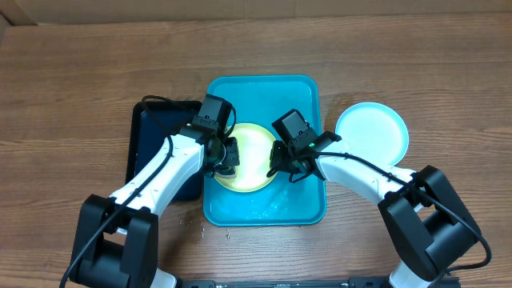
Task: Clean dirty plates on tray and stack at the side
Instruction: 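Scrub the yellow plate with the sponge while right gripper holds its rim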
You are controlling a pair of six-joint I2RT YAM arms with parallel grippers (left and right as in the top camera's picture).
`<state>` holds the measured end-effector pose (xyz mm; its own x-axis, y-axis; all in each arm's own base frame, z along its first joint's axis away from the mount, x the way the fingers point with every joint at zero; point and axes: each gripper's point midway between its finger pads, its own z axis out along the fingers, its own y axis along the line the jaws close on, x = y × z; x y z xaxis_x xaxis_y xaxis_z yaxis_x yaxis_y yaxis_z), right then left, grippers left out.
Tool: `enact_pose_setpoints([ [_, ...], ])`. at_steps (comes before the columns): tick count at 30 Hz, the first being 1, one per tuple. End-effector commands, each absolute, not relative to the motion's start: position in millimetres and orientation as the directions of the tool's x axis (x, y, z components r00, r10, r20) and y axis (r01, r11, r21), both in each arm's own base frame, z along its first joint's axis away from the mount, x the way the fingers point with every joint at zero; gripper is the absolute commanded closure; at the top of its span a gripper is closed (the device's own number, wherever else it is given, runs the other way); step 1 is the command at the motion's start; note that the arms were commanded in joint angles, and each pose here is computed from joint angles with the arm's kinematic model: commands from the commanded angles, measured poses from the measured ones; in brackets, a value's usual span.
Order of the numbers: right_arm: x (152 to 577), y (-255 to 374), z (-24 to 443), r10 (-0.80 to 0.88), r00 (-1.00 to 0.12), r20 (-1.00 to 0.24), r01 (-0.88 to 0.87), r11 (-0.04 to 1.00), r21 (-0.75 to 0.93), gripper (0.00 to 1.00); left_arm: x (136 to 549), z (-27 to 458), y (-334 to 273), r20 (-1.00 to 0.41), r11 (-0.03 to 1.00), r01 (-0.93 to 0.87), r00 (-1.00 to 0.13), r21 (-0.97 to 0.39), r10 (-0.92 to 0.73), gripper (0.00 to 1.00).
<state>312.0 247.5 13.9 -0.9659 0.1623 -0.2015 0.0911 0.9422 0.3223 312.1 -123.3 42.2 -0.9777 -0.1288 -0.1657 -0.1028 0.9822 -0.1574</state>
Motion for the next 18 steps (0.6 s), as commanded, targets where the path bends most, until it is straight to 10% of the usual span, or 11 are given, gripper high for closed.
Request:
enact_pose_setpoints([
  [1,307.9,245.6,7.5,0.153,-0.969,-0.194,0.088,0.948,0.306,0.96,307.6,29.7,-126.0,-0.125,0.981,-0.12,-0.982,-0.155,-0.14,0.96],
  [18,307.9,245.6,7.5,0.153,-0.969,-0.194,0.089,0.948,0.307,0.96,294.5,6.3,-162.1,0.041,0.931,-0.086,-0.996,-0.355,-0.076,0.96],
])
